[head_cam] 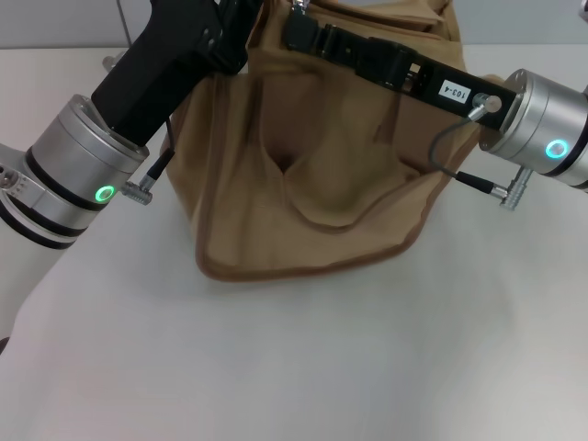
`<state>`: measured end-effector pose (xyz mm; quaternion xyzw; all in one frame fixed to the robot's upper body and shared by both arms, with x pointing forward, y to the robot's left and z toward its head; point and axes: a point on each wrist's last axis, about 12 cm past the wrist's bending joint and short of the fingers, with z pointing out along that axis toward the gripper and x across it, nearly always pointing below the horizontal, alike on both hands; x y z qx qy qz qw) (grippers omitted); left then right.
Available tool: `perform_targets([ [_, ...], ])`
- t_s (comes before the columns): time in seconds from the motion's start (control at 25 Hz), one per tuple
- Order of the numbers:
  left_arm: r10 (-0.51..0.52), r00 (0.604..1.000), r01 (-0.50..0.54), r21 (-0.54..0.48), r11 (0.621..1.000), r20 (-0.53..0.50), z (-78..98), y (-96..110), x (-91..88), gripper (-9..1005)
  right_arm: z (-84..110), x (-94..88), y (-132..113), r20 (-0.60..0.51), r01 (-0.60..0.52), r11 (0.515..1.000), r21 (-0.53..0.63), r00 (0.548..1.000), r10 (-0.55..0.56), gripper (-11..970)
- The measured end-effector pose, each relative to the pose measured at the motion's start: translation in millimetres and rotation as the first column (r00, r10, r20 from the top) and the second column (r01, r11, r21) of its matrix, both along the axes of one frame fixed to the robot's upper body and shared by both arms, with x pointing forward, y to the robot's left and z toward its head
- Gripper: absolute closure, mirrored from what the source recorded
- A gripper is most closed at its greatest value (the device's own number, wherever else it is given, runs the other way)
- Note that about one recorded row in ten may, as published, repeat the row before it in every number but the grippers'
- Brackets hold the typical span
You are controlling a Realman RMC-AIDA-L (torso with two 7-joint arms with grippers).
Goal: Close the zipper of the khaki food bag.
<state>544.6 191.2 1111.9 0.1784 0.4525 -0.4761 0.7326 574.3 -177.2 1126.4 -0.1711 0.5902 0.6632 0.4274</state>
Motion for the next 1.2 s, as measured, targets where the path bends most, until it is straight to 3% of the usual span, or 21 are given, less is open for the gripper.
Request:
perform_targets([
  [0.04, 0.000, 1.000, 0.000, 0.000, 1.000, 0.000, 0.0, 0.0, 0.0, 944, 0.0, 0.4, 0.4, -0.001, 0.003, 1.000, 0.001, 1.000, -0.003, 438],
  [0.44, 0.001, 1.000, -0.001, -0.001, 1.000, -0.003, -1.0, 0.9, -1.1, 945, 0.4, 1.5, 2.1, -0.004, 0.005, 1.000, 0.001, 1.000, -0.005, 474],
  [0.68, -0.005, 1.000, 0.005, -0.003, 1.000, -0.003, -0.6, -0.7, -1.2, 946, 0.3, 0.8, 2.8, 0.060, 0.027, 1.000, -0.004, 0.998, -0.027, 496],
  [1.12, -0.008, 1.000, 0.008, -0.005, 1.000, -0.003, -0.6, -0.8, -1.7, 947, 0.3, 6.7, 5.5, 0.001, 0.053, 0.999, 0.009, 0.999, -0.053, 892],
  [1.2, -0.007, 1.000, 0.007, -0.004, 1.000, -0.003, -0.7, -0.8, -1.6, 947, 0.0, 7.1, 5.6, -0.005, 0.054, 0.999, 0.007, 0.999, -0.054, 919],
])
